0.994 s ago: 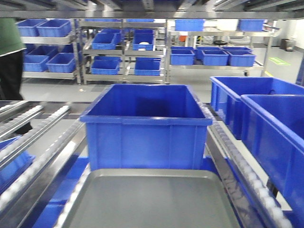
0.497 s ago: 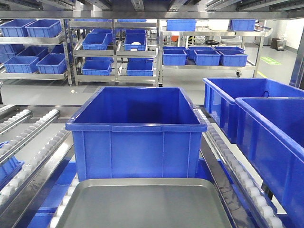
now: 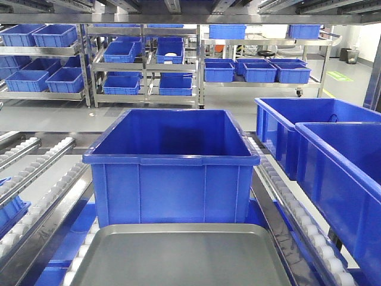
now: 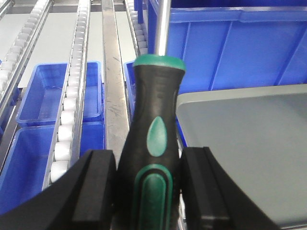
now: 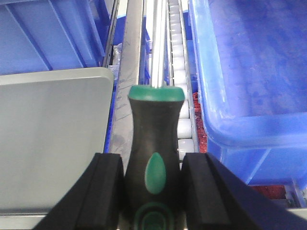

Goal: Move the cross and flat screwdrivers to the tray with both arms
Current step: 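Lower both held screwdrivers toward the grey metal tray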

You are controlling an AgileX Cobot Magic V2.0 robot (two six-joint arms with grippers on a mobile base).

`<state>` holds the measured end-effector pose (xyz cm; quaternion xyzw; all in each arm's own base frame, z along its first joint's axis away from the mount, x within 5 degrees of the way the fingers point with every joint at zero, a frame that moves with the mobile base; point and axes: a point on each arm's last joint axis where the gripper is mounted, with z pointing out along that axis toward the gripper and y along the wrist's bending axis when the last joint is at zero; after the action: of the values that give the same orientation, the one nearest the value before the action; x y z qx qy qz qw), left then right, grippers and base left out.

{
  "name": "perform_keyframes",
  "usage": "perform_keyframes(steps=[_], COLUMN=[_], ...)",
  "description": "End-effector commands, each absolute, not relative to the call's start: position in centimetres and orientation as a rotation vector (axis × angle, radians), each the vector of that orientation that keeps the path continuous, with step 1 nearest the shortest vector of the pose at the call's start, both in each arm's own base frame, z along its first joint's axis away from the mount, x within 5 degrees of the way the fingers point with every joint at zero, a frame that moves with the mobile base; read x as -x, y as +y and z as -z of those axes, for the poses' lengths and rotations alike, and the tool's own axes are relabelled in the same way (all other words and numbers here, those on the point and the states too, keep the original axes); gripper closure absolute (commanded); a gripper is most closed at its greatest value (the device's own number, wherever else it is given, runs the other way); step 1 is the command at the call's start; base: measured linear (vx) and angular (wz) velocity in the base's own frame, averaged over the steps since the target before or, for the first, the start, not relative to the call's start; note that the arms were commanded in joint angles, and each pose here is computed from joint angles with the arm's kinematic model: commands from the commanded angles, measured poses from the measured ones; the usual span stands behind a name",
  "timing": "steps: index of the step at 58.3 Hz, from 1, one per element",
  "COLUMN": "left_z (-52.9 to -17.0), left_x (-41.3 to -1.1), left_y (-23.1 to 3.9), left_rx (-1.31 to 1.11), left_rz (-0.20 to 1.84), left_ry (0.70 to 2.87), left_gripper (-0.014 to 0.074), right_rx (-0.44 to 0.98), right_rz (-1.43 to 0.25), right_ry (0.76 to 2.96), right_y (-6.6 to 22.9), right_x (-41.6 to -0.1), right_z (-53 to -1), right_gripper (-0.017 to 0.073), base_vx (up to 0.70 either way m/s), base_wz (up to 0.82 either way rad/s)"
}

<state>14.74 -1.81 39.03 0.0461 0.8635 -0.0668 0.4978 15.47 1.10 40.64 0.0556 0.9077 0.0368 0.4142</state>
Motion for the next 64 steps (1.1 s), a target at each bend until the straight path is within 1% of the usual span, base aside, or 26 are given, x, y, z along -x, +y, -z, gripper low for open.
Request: perform_keyframes(steps=[1, 9, 17, 19, 22, 27, 35, 45, 57, 64], left_z=[-40.7, -40.7, -41.0, -41.1, -41.1, -40.3, -38.5, -37.2, -35.2, -33.8], left_x=[-14.8, -14.8, -15.0, -15.0, -15.0, -15.6, -17.0, -19.2, -21.9, -23.4], left_y=[-1.9, -1.9, -1.9, -1.9, -2.1, -2.9, -4.2, -5.7, -7.9, -9.1], left_rx=[-0.096, -0.095, -0.089, -0.072, -0.036, 0.016, -0.035, -0.05, -0.076, -0.072], left_rz=[0.176, 0.176, 0.173, 0.195, 0.256, 0.399, 0.558, 0.737, 0.898, 0.906], left_ry=[1.973, 1.971, 1.933, 1.925, 1.931, 2.006, 2.166, 2.237, 2.299, 2.325], left_gripper=[0.0592, 0.0592, 0.0592, 0.0592, 0.0592, 0.0592, 0.0592, 0.0592, 0.0592, 0.0592], right_rx=[-0.128, -0.121, -0.012, 0.034, 0.057, 0.081, 0.104, 0.14, 0.198, 0.22], right_rz=[-0.102, -0.131, -0.18, -0.222, -0.266, -0.363, -0.519, -0.698, -0.837, -0.842], right_ry=[2.169, 2.17, 2.183, 2.198, 2.216, 2.242, 2.261, 2.296, 2.339, 2.37], right_y=[1.1, 1.3, 2.1, 2.6, 3.0, 3.9, 5.3, 6.8, 8.8, 10.1], right_x=[-15.7, -15.7, -16.5, -17.2, -17.8, -19.3, -22.1, -25.3, -28.0, -29.1], right_z=[-42.2, -42.2, -41.9, -41.6, -41.2, -40.5, -39.1, -36.8, -34.1, -32.5], right_gripper=[0.0568, 0.0568, 0.0568, 0.0568, 0.0568, 0.0568, 0.0568, 0.0568, 0.0568, 0.0568], base_vx=[0.0, 0.0, 0.0, 0.0, 0.0, 0.0, 0.0, 0.0, 0.0, 0.0], base_wz=[0.0, 0.0, 0.0, 0.0, 0.0, 0.0, 0.0, 0.0, 0.0, 0.0])
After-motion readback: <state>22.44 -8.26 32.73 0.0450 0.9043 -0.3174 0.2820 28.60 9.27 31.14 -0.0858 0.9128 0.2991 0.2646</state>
